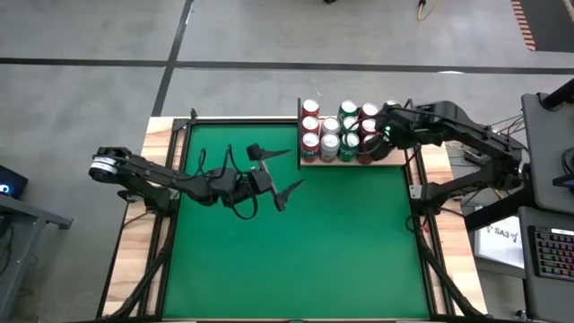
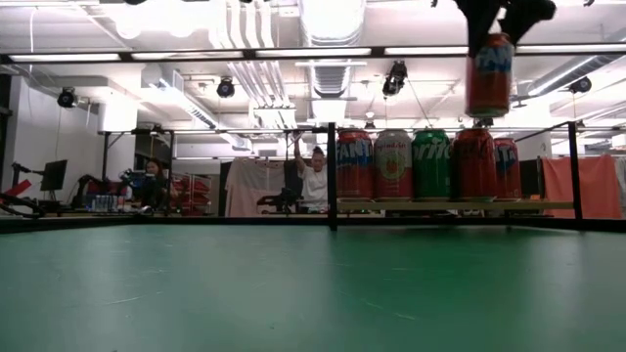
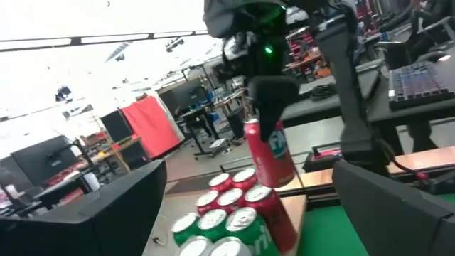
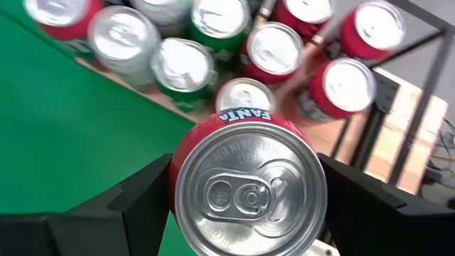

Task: Place canned beverage on shelf
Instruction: Put the red soda can on the shelf aligned with the other red soda cans

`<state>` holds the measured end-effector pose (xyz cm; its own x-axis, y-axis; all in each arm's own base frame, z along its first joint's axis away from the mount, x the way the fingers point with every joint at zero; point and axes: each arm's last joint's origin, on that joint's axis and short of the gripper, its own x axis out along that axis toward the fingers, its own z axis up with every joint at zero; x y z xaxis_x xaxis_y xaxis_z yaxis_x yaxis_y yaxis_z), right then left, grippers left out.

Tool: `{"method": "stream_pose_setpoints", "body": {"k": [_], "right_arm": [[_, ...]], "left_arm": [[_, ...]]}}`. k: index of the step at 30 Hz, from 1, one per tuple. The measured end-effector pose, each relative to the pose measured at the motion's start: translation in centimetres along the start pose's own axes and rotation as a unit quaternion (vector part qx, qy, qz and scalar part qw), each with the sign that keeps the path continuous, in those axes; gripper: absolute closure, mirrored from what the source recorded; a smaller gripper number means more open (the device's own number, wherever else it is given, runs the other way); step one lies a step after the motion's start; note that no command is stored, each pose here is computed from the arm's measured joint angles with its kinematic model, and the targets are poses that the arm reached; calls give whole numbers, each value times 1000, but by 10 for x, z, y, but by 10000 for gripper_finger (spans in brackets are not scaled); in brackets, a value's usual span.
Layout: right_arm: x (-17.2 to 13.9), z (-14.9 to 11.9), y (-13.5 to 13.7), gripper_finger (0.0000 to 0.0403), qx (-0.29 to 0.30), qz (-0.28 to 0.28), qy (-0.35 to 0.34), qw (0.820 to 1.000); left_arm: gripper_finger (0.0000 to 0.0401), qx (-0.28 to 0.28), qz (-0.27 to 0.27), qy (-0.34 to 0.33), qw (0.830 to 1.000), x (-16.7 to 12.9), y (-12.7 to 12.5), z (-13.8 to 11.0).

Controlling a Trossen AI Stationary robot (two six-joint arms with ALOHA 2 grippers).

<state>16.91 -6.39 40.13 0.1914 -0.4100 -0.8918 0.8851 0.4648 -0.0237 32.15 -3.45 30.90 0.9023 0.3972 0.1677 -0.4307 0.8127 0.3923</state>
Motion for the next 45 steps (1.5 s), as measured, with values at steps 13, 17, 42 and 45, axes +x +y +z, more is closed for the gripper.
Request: {"method": "stream_pose_setpoints", "body": {"k": [13,17,42,45], "right_arm": [[8,-20,-44,118,36,-33,0,999],[15,-31,-52,118,40,-42,10,998],[89,-60,-46,118,12,-52,29,998],[94,-61,-49,118,19,-52,20,998]], "left_arm": [[24,10,17,-1,1000,1,11,2],[24,11,21,1,1000,2,13,1],[24,14,32,5,999,5,19,-2],[24,14,32,5,999,5,19,-2]]}}
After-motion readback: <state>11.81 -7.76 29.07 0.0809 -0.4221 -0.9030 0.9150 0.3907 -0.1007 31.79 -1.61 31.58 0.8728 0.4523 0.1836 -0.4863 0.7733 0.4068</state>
